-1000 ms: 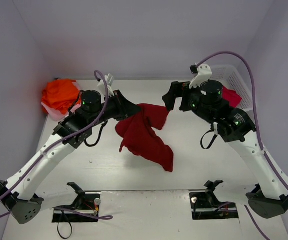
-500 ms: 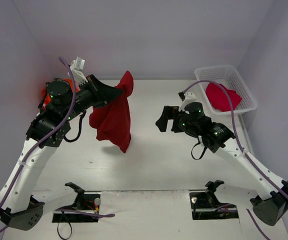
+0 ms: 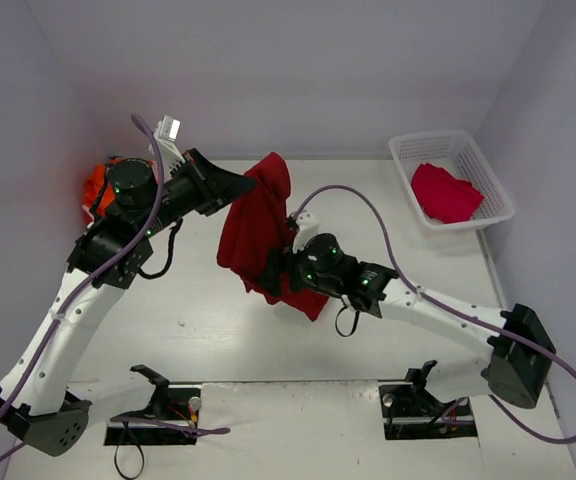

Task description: Fold and stack the t-shirts

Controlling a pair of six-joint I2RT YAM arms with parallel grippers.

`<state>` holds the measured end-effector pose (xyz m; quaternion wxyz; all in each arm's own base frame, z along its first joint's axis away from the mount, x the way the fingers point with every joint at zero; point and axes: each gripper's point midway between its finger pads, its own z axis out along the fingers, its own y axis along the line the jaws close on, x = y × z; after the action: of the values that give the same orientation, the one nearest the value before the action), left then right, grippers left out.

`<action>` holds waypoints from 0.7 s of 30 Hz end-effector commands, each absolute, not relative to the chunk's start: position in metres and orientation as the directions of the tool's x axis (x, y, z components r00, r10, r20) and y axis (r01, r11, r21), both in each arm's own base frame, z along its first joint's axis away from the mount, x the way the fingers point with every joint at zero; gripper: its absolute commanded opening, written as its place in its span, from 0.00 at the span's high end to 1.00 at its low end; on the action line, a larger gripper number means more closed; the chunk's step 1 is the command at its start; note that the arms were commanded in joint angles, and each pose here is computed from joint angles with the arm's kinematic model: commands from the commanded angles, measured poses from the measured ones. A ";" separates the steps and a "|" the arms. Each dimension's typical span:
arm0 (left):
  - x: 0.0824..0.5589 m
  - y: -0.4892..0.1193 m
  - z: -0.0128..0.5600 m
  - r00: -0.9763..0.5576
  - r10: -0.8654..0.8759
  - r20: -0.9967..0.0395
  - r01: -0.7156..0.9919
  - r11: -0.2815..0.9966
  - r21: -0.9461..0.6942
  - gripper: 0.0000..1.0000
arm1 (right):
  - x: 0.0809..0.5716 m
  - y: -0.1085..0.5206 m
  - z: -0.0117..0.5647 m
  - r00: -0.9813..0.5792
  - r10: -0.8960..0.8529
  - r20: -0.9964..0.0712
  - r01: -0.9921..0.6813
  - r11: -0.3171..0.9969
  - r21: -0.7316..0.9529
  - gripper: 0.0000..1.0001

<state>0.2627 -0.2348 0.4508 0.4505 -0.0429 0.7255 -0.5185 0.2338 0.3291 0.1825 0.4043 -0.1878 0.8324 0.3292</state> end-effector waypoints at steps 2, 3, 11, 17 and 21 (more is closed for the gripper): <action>0.242 -0.226 0.511 -0.485 -0.594 -0.642 0.542 0.371 -0.754 1.00 | 0.253 0.354 0.211 -0.468 0.026 -0.883 -0.628 0.694 0.353 0.37; 0.241 -0.224 0.511 -0.482 -0.596 -0.643 0.539 0.377 -0.753 1.00 | 0.257 0.353 0.205 -0.466 0.023 -0.884 -0.612 0.713 0.341 0.54; 0.240 -0.201 0.492 -0.433 -0.585 -0.686 0.471 0.502 -0.726 1.00 | 0.261 0.323 0.246 -0.431 0.011 -0.902 -0.551 0.788 0.273 1.00; 0.245 -0.208 0.465 -0.464 -0.590 -0.661 0.443 0.492 -0.750 1.00 | 0.262 0.283 0.309 -0.396 -0.045 -0.917 -0.478 0.863 0.164 1.00; 0.254 -0.219 0.425 -0.507 -0.566 -0.650 0.390 0.522 -0.758 0.86 | 0.261 0.280 0.363 -0.345 0.014 -0.939 -0.490 0.850 0.192 1.00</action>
<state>0.2432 -0.2117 0.4219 0.4770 -0.0596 0.7360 -0.4767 0.2621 0.2996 0.3201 0.5188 -0.1666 0.8041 0.2378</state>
